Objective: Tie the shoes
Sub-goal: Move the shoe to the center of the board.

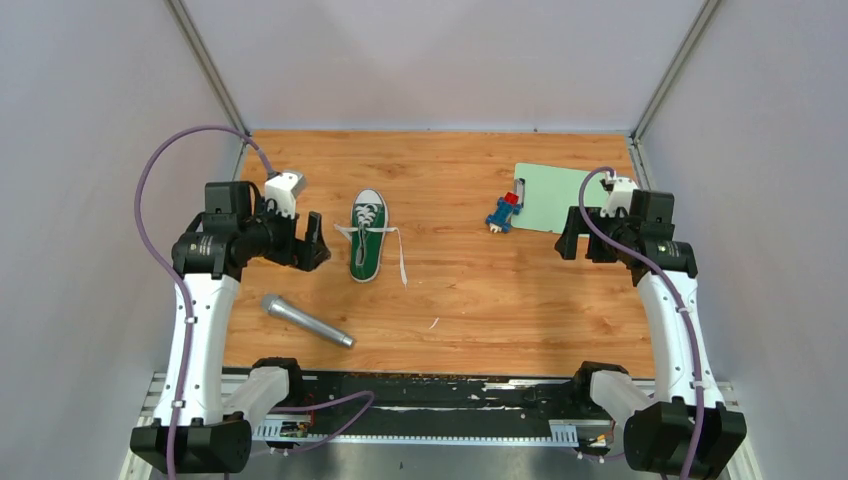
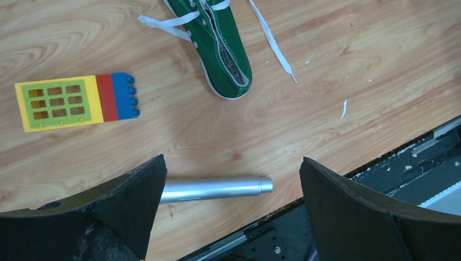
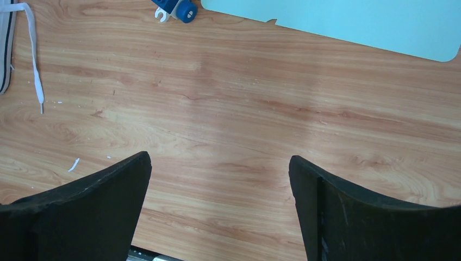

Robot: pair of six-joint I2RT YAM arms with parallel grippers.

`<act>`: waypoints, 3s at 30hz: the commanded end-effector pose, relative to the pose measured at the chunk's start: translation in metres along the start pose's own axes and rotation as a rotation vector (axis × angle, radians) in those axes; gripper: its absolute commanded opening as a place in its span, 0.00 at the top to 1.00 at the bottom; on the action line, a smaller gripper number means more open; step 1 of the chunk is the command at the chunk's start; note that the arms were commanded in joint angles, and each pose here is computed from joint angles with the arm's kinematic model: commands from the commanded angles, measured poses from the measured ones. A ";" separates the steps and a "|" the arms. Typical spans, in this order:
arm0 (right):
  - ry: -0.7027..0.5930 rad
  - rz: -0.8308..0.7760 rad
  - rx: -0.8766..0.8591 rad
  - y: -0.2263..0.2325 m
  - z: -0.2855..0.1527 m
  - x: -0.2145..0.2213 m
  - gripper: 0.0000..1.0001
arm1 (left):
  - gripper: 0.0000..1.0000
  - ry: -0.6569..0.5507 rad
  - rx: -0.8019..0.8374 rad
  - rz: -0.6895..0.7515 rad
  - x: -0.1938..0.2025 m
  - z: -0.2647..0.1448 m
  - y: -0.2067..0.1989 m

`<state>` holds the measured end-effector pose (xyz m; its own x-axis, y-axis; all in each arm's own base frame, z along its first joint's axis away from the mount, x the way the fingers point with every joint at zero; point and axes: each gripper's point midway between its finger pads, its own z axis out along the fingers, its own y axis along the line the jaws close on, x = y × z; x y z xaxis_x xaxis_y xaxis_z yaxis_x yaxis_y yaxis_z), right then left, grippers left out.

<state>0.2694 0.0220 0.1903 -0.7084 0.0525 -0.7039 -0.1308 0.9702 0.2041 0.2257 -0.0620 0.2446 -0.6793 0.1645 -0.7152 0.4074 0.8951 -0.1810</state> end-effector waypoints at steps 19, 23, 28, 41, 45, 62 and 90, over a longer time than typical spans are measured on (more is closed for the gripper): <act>-0.029 -0.063 -0.304 0.046 0.009 -0.024 0.07 | 0.18 0.252 0.115 0.128 -0.010 0.161 -0.040; -0.019 -0.053 -0.305 0.046 0.010 -0.018 0.08 | 0.29 0.302 0.002 0.052 -0.005 0.189 -0.024; -0.020 -0.057 -0.312 0.048 0.008 -0.014 0.09 | 0.38 0.324 -0.093 0.024 0.002 0.188 -0.008; -0.001 -0.046 -0.333 0.050 0.012 -0.011 0.09 | 0.40 0.448 0.101 0.023 0.051 0.183 -0.036; 0.008 -0.044 -0.334 0.049 0.015 -0.009 0.09 | 0.46 0.482 0.122 0.028 0.060 0.186 -0.039; 0.020 -0.049 -0.337 0.047 0.019 -0.009 0.10 | 1.00 0.565 0.445 0.226 0.087 0.159 -0.123; 0.063 -0.442 -0.506 0.121 0.019 -0.001 0.17 | 0.29 0.308 0.324 0.549 0.008 0.124 -0.081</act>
<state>0.2560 0.1313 0.1817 -0.6799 -0.2444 -0.6914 -0.5985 0.7298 0.3306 0.2381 -0.2183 0.1640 -0.5718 0.6315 -0.5237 0.8164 0.5006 -0.2879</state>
